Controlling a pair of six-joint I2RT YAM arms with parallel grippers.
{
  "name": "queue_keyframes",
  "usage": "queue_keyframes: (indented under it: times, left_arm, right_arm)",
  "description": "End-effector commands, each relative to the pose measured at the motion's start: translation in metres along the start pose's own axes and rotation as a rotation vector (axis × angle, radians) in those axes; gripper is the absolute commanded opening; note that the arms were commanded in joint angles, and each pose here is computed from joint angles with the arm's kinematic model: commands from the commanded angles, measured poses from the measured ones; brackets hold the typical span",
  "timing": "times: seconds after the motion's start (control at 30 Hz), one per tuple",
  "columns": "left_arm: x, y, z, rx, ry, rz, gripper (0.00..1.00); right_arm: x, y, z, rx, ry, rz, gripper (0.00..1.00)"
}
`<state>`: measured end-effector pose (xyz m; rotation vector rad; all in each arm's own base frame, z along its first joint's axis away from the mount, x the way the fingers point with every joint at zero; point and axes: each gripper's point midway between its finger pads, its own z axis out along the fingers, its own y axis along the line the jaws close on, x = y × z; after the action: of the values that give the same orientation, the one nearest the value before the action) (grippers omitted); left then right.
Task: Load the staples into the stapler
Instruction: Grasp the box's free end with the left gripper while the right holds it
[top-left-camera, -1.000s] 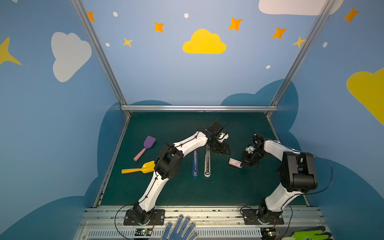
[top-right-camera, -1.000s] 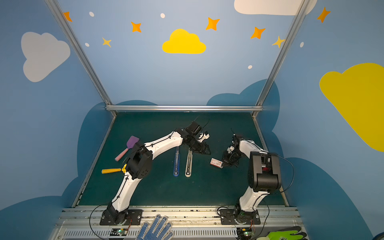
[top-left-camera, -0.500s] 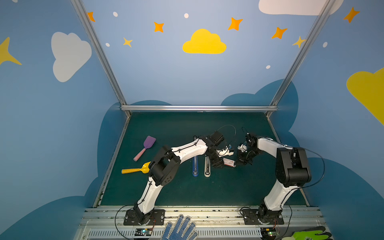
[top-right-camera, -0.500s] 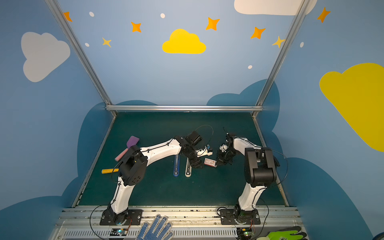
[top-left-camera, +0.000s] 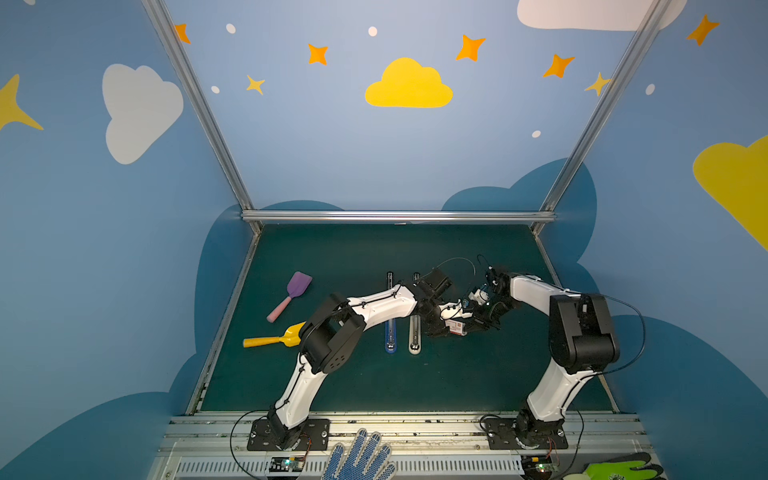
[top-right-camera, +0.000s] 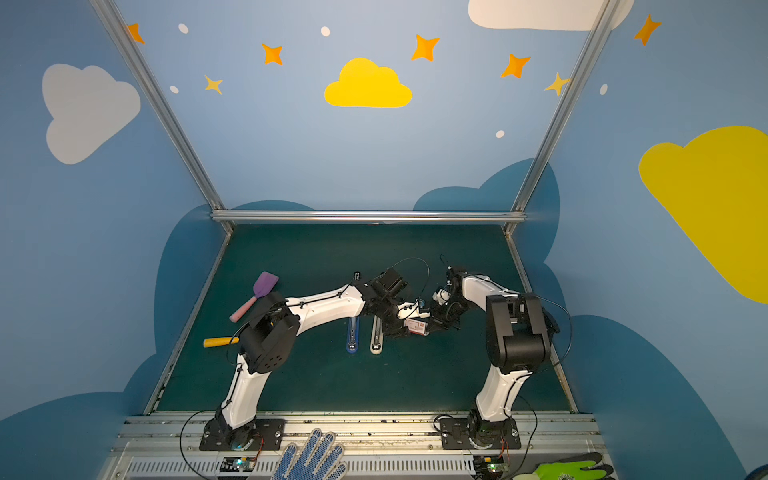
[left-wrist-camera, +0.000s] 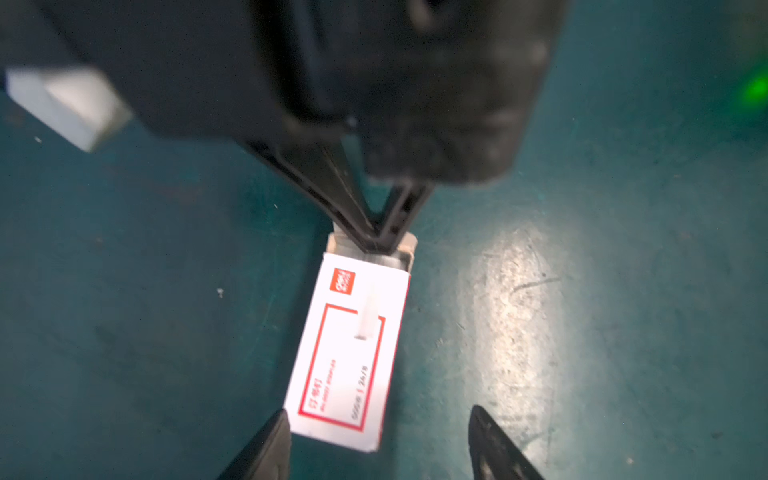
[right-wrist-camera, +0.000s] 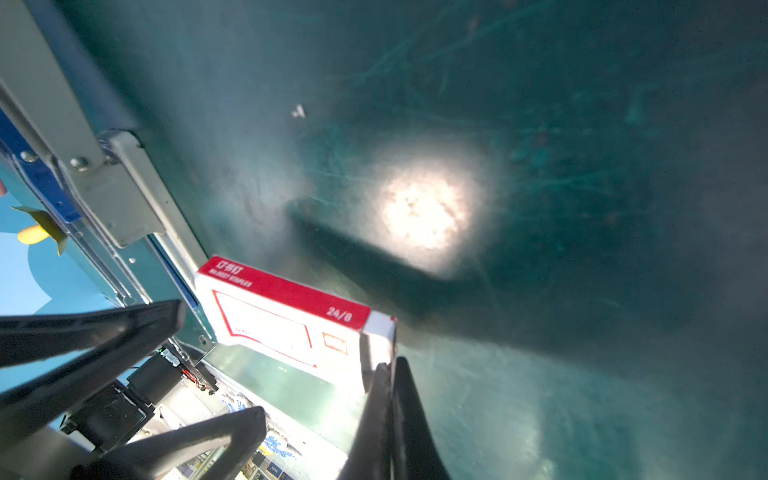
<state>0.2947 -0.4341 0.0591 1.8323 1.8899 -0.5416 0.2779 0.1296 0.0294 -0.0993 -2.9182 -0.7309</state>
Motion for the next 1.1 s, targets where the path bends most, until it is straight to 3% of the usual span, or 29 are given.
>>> queue_keyframes:
  times: [0.0,0.43,0.7,1.07]
  left_arm:
    - [-0.002,0.001,0.01,0.016,-0.008,0.021,0.68]
    - [0.002,-0.003,0.036,0.071,-0.008,0.006,0.68]
    - [0.012,0.01,0.048,-0.003,0.013,-0.011,0.68]
    - [0.015,0.015,0.04,-0.034,-0.014,-0.002,0.67]
  right_arm:
    - [-0.003,0.007,-0.001,-0.019,0.006,-0.027,0.0]
    - [-0.002,0.016,0.0,-0.044,0.013,-0.049,0.0]
    - [0.001,0.017,0.002,-0.05,0.021,-0.057,0.0]
    - [0.003,0.02,0.004,-0.062,0.031,-0.074,0.0]
